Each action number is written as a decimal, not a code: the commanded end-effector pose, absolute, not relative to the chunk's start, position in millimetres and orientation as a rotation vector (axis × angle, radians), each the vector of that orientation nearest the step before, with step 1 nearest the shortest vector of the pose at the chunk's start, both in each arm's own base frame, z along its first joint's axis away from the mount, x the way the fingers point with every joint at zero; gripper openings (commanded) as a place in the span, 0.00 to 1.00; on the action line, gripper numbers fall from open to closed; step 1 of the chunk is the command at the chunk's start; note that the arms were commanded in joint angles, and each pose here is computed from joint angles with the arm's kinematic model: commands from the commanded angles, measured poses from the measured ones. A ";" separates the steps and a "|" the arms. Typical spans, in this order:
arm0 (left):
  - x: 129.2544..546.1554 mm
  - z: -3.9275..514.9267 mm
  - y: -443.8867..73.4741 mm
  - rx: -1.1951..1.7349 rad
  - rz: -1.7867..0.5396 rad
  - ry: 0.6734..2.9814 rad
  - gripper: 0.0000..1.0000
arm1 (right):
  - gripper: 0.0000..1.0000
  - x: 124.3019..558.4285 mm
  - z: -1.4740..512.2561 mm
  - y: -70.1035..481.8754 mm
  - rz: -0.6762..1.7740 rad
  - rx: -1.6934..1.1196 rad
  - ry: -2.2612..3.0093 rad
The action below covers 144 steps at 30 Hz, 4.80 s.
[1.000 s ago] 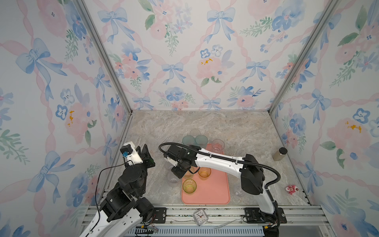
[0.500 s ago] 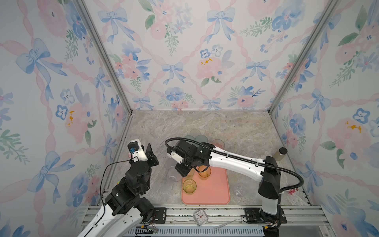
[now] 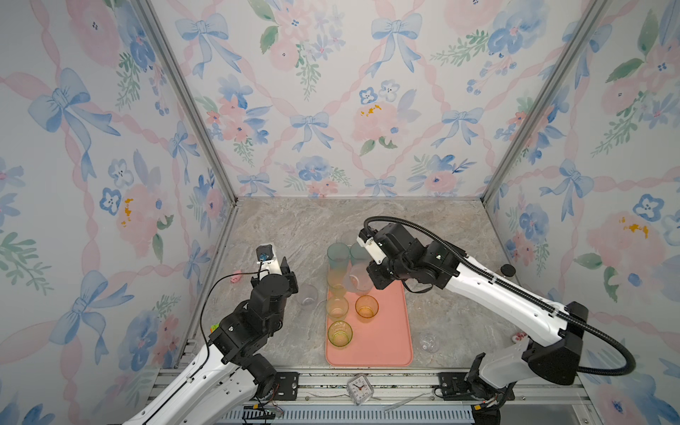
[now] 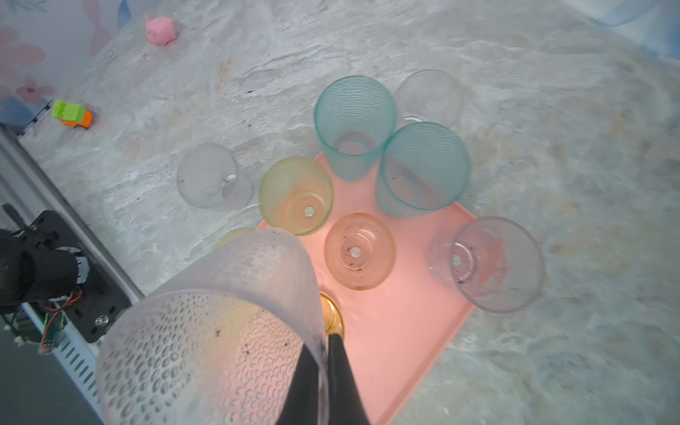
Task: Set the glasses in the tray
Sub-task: 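Carry the frosted cup over the tray with the right gripper while the left gripper advances, then lower the frosted cup onto the tray beside the pink cup and open the right gripper, then raise the right gripper while the left gripper descends onto a clear frosted cup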
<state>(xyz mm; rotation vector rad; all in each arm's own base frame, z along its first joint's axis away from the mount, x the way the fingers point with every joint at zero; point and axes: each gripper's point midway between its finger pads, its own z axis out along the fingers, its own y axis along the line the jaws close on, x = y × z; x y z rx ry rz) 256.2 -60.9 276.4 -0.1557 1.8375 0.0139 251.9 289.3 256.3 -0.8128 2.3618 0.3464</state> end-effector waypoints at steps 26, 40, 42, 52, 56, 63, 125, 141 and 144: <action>279.1 260.4 -91.7 -0.053 -0.058 1.966 0.34 | 0.03 294.6 164.9 187.2 -0.044 -0.576 2.647; 283.5 254.0 -91.7 -0.045 -0.059 1.993 0.34 | 0.03 305.5 127.6 192.9 -0.006 -0.570 2.735; 283.9 253.4 -91.6 -0.042 -0.059 1.995 0.34 | 0.03 305.5 122.8 193.2 -0.006 -0.573 2.747; 287.5 249.6 -91.9 -0.037 -0.062 2.014 0.35 | 0.03 308.1 114.1 188.4 -0.014 -0.559 2.771; 288.6 248.1 -93.0 -0.030 -0.065 2.021 0.35 | 0.03 309.1 103.6 187.0 -0.018 -0.558 2.800; 290.8 245.1 -93.9 -0.023 -0.069 2.035 0.35 | 0.03 308.8 93.7 186.9 -0.013 -0.560 2.828; 286.6 175.2 -88.3 -0.088 -0.075 2.214 0.29 | 0.49 293.9 232.7 147.6 0.169 -0.315 2.392; 280.9 137.0 -87.1 -0.096 0.005 2.355 0.29 | 0.50 278.1 208.1 110.6 0.163 -0.215 2.437; 276.3 130.5 -85.3 -0.113 0.007 2.378 0.28 | 0.50 280.0 205.4 114.4 0.189 -0.227 2.438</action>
